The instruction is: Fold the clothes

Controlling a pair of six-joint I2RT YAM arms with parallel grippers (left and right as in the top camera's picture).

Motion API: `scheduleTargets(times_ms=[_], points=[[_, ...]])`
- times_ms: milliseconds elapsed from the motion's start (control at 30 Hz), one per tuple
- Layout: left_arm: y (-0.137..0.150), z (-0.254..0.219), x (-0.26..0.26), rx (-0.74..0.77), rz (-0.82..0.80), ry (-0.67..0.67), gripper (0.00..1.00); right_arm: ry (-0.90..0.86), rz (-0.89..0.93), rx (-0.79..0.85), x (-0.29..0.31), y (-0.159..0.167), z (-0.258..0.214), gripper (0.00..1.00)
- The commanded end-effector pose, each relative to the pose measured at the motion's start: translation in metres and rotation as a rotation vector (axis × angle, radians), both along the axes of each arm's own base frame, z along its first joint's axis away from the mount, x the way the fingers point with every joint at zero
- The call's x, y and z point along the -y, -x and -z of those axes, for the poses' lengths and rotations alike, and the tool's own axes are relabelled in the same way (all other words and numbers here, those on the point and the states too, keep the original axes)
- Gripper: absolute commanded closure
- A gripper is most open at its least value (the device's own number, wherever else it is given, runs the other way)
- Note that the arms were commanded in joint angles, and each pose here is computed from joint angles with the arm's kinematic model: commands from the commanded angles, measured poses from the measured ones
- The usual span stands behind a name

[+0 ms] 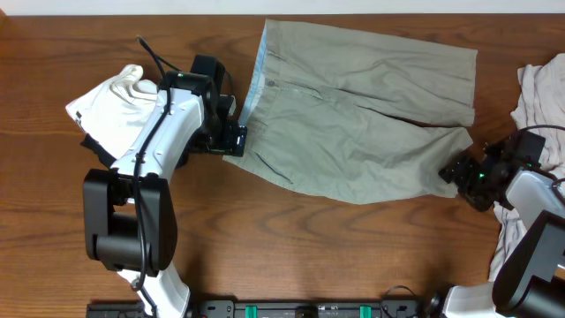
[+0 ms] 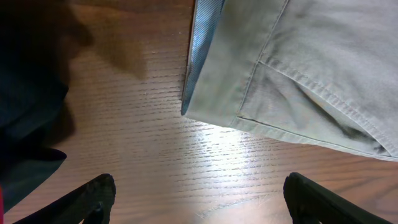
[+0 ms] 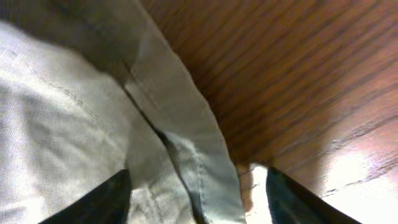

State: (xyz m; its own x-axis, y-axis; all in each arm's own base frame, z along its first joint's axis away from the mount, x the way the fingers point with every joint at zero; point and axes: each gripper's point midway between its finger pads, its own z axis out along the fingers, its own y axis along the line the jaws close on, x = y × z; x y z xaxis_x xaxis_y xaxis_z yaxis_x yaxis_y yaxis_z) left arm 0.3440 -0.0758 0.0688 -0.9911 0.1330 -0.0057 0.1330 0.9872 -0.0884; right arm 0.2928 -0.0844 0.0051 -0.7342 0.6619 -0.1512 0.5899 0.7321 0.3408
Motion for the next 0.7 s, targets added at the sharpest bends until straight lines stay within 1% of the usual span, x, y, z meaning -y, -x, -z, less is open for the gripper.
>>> scheduleTargets(times_ms=[0, 67, 167, 233, 300, 367, 533, 567, 600, 667], points=[[-0.004, -0.007, 0.000, 0.022, 0.002, 0.008, 0.12, -0.015, -0.008, -0.034, -0.008, 0.012, 0.008, 0.44], [-0.004, -0.007, 0.000, 0.022, 0.002, 0.008, 0.12, -0.060, -0.028, -0.033, -0.017, 0.014, 0.007, 0.57], [-0.004, -0.007, 0.000, 0.021, 0.002, 0.008, 0.12, -0.123, -0.036, -0.037, -0.026, 0.017, -0.001, 0.71], [-0.004, -0.007, 0.000, 0.021, 0.002, 0.008, 0.12, -0.129, -0.031, -0.039, -0.024, 0.019, -0.009, 0.78], [-0.004, -0.007, 0.000, 0.021, 0.002, 0.008, 0.12, -0.115, -0.034, -0.031, -0.018, 0.019, -0.024, 0.82], [-0.004, -0.007, 0.000, 0.022, 0.002, 0.008, 0.12, -0.072, -0.017, -0.029, -0.006, 0.020, -0.043, 0.85], [-0.006, -0.007, 0.000, 0.029, 0.002, 0.009, 0.12, 0.050, 0.025, -0.051, 0.022, 0.027, -0.086, 0.85], [-0.007, -0.007, 0.000, 0.033, 0.002, 0.010, 0.12, 0.053, 0.026, -0.053, 0.023, 0.028, -0.092, 0.84], [-0.008, -0.007, 0.001, 0.037, 0.002, 0.011, 0.12, 0.051, 0.023, -0.058, 0.022, 0.028, -0.096, 0.80], [-0.010, -0.007, 0.001, 0.045, 0.002, 0.012, 0.12, 0.049, 0.014, -0.068, 0.020, 0.030, -0.097, 0.79]])
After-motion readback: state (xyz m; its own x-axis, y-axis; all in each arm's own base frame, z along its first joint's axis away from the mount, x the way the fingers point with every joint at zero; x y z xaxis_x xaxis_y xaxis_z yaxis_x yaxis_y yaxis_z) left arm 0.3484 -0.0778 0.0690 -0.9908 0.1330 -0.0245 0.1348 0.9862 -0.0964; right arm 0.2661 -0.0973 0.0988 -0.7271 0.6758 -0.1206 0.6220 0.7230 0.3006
